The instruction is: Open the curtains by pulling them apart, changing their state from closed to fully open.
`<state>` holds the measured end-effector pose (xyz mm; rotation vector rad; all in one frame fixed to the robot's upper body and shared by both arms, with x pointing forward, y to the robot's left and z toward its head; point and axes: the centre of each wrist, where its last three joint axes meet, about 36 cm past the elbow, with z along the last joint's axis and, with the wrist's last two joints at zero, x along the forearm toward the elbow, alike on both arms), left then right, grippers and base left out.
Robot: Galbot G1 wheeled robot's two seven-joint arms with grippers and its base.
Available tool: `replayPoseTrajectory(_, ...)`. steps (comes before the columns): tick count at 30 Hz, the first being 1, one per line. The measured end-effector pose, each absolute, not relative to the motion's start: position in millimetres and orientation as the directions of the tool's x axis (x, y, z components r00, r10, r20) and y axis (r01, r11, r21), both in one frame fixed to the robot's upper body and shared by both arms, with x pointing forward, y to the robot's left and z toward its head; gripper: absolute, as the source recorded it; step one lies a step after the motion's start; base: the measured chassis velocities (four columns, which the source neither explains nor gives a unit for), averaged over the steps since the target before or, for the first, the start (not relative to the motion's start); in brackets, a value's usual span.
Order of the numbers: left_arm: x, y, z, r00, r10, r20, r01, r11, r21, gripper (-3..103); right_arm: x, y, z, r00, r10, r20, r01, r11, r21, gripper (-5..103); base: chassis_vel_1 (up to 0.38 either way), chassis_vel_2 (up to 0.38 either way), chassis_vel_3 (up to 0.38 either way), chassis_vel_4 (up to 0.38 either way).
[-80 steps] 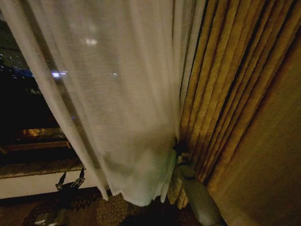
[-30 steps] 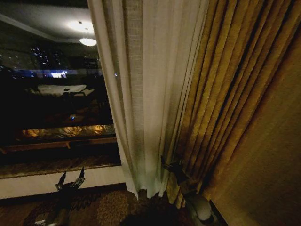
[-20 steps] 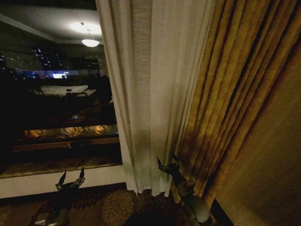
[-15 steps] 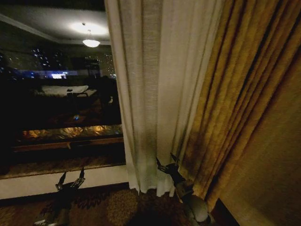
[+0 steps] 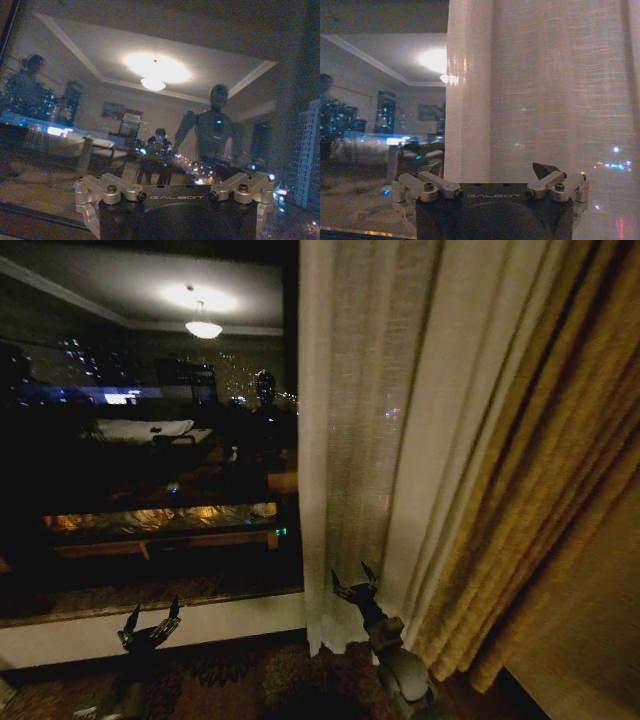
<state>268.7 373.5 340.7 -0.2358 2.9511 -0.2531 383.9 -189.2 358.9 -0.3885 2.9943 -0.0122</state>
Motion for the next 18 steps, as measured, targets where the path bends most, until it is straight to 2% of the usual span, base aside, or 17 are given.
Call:
replayPoseTrajectory(12, 268.7, 373.1, 340.5, -0.973, -0.17, -0.155, -0.141, 0.973, -0.182, 100, 395.3, -187.3, 349.9, -0.945, -0.308, -0.109, -0.303, 0.951, -0.054, 100, -0.022, -0.01, 0.023, 0.017)
replayPoseTrajectory(18, 268.7, 373.3, 340.6, -0.973, -0.17, -0.155, -0.141, 0.973, -0.182, 100, 402.7, -179.9, 348.9, -0.938, -0.329, -0.113, -0.325, 0.944, -0.049, 100, -0.087, 0.123, 0.067, -0.112)
